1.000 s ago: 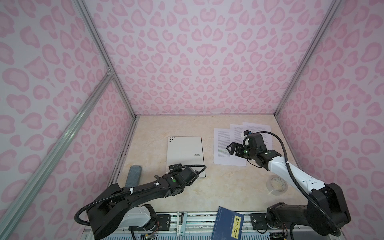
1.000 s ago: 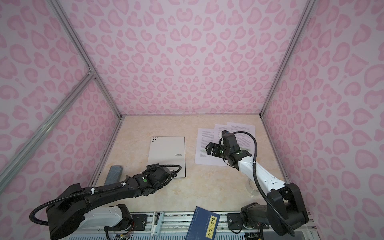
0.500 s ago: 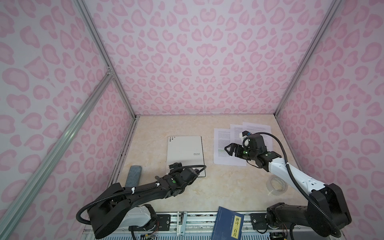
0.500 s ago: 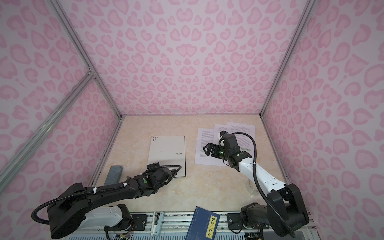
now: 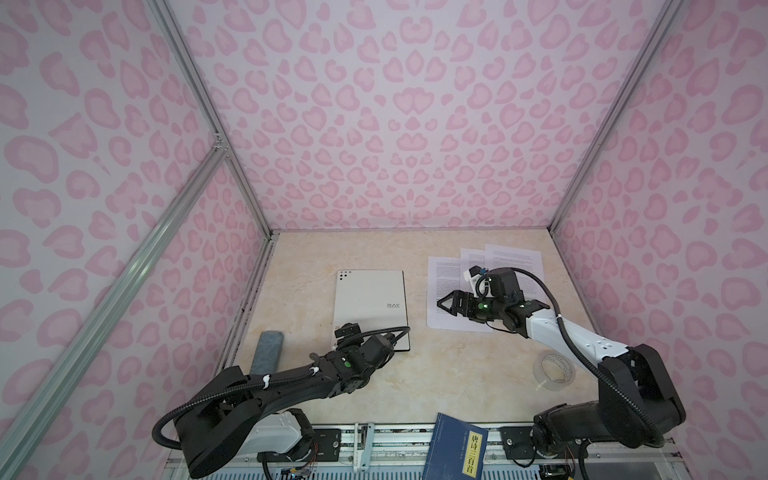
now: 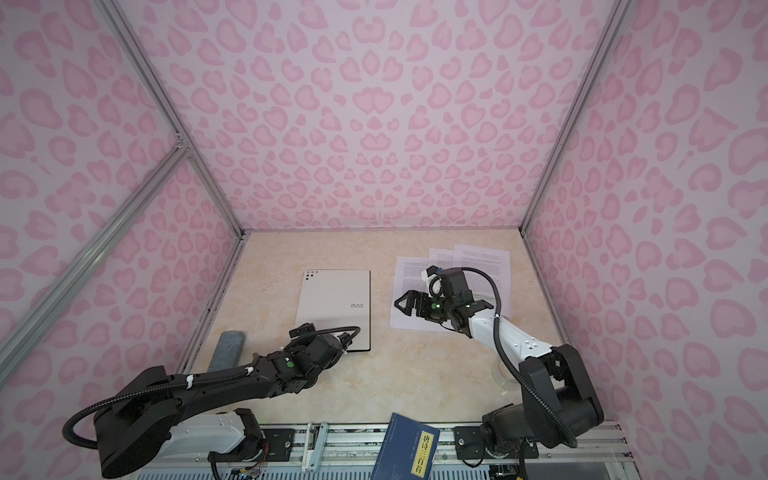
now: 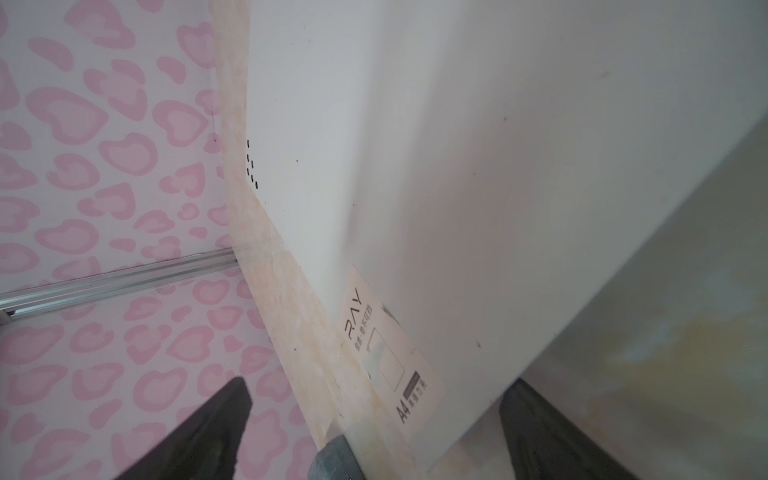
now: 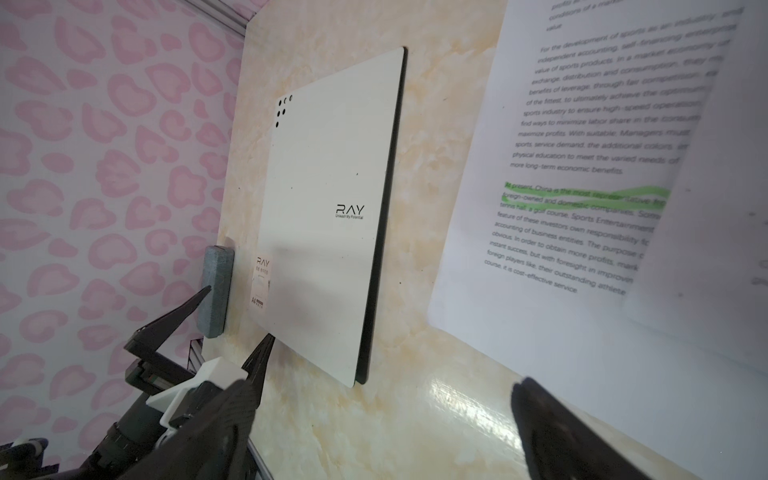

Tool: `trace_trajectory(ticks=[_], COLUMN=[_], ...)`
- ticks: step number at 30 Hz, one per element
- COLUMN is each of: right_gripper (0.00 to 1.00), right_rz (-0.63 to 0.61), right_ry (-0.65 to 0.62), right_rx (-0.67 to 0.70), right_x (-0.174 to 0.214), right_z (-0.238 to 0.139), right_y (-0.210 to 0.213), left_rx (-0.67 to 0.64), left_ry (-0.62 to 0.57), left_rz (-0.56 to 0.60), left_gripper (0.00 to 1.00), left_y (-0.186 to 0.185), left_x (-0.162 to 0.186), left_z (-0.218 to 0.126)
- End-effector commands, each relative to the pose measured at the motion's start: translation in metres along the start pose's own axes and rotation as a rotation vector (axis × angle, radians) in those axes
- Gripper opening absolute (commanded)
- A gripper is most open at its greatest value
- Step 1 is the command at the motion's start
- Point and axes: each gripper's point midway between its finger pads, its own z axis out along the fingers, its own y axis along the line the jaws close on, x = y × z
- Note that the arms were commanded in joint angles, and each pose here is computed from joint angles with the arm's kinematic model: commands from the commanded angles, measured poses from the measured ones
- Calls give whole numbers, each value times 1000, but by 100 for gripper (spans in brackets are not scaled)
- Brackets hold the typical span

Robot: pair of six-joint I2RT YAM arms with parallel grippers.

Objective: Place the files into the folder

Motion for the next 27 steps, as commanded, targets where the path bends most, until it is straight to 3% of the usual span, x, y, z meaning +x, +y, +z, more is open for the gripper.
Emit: trace_trajectory(ticks=[1,27], right_gripper=[99,99], right_rz=[-32,-65], right_ry=[48,219], right_rx=[-31,-109], right_x=[9,61], right_z=[7,61], right_y=[7,30], left_rx=[-36,-53], left_ry=[-15,-2], left_rz=[-57,-56], left_gripper=[97,97], left_y=[8,14], left_x=[-5,-7], left_z=[0,0])
